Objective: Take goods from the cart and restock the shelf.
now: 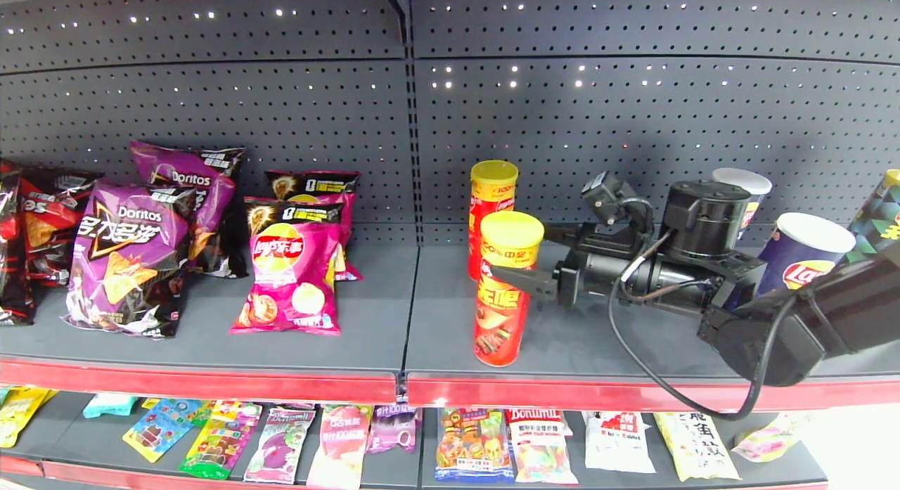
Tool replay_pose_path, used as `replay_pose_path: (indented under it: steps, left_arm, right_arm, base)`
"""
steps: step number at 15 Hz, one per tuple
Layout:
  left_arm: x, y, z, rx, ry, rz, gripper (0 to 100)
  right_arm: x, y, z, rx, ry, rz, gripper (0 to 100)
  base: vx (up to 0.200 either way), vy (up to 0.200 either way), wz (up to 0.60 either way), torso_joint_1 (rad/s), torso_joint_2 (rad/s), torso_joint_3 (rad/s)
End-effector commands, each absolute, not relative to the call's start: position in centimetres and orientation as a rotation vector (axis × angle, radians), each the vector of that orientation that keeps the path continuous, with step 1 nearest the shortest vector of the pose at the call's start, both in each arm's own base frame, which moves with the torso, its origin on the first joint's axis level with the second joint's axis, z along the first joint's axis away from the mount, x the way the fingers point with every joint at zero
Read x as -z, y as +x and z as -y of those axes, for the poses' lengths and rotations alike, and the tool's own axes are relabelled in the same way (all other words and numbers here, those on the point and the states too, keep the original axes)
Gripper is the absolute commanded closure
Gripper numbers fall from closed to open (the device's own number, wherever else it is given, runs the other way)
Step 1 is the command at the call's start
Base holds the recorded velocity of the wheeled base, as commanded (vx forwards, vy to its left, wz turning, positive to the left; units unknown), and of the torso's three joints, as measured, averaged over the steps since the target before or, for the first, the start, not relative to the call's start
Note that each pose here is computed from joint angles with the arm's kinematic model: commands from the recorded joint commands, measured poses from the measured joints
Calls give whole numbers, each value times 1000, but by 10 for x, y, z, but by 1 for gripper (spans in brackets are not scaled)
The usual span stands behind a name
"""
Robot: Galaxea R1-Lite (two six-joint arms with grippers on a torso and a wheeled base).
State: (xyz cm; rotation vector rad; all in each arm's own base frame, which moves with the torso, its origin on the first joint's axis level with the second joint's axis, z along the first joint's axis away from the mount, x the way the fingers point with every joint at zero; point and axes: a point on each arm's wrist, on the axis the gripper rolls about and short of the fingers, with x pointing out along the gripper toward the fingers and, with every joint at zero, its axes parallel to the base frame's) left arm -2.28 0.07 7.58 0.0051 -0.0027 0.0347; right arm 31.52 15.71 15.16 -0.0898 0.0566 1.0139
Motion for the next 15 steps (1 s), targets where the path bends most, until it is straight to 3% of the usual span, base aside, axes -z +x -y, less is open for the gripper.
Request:
replay_pose_path:
  steps: [1, 15]
  left_arm:
    - [-76, -23, -1, -35, 6, 1, 0]
    - [-76, -23, -1, -35, 6, 1, 0]
  right_arm:
    - [-154, 316, -158, -1024, -91, -47, 0]
    - [-153, 329, -156, -1097, -89, -26, 0]
  base:
    - [0, 0, 0, 0, 0, 0]
    - [0, 0, 0, 0, 0, 0]
